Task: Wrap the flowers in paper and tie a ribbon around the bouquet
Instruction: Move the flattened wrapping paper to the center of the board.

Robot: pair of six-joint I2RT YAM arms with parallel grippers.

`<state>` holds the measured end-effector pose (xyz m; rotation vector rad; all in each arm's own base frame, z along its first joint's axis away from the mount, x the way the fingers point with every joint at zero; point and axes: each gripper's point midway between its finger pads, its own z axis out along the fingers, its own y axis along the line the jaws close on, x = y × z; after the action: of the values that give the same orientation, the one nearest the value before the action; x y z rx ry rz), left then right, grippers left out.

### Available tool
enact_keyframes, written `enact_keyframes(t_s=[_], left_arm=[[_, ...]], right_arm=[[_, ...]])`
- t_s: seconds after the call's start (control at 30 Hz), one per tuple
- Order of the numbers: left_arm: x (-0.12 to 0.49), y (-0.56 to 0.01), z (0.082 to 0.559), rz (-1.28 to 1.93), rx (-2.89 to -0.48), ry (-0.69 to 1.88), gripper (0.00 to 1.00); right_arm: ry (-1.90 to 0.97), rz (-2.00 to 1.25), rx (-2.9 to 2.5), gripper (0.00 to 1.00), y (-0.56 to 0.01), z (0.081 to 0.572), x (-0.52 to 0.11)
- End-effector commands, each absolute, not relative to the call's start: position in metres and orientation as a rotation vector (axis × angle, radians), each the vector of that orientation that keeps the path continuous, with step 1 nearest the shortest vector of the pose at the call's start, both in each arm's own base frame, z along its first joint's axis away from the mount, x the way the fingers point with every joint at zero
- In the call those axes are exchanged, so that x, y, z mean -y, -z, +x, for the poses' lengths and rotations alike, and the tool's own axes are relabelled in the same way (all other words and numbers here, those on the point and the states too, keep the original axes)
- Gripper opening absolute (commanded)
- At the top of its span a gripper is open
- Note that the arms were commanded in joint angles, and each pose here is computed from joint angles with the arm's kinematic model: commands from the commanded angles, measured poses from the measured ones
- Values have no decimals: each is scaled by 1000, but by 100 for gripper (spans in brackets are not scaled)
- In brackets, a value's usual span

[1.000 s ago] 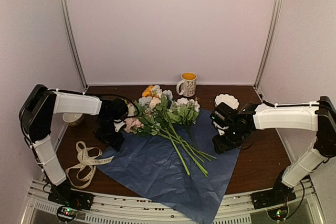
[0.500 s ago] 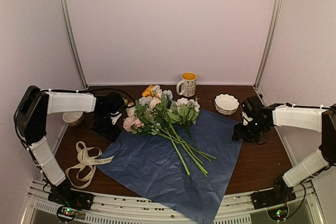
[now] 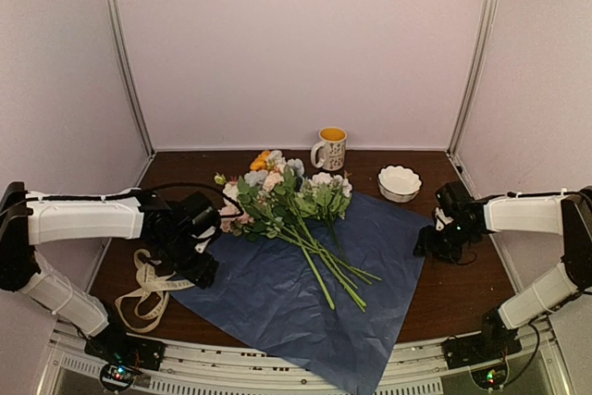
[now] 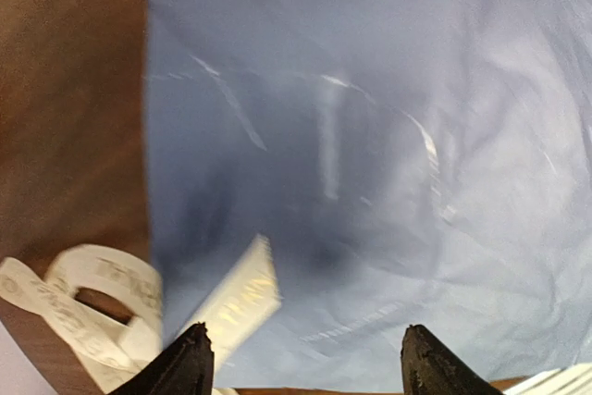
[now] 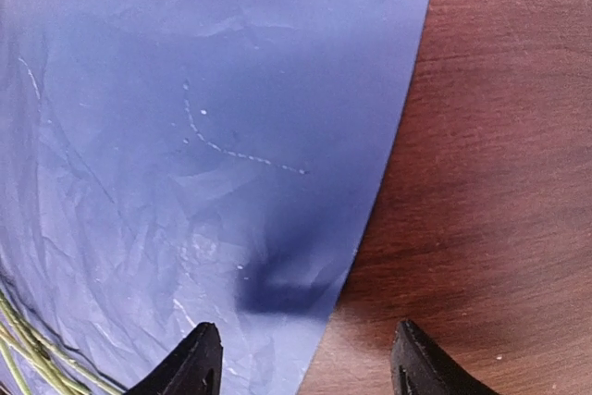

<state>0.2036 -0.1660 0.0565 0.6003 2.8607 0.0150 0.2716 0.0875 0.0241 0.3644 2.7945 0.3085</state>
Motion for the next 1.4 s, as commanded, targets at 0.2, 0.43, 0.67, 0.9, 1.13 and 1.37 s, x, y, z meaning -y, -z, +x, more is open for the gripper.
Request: enact_keyframes(t_s=[0.2,0.43,0.67,0.9,1.13,1.37], left_arm=[[165,-48,139,602,-3021,25,72],[190,-22,102,413,-3070,349,69],[183,-49,145,168,-2906,300,81],[155,-35,150,-184,-2939,305,77],[131,-35,144,-424,-2875,288,53],[127,-24,158,-414,-2920,206,56]], right_arm=[[-675,401,-2761,55,-22,275,-130],[-697,387,-2718,54,-37,276,-134],[-717,355,-2709,54,-38,275,-143],[-688,311,-2700,54,-46,275,-142],[-688,298,-2677,54,-52,278,-142],[-666,267,-2705,54,-48,276,-141]])
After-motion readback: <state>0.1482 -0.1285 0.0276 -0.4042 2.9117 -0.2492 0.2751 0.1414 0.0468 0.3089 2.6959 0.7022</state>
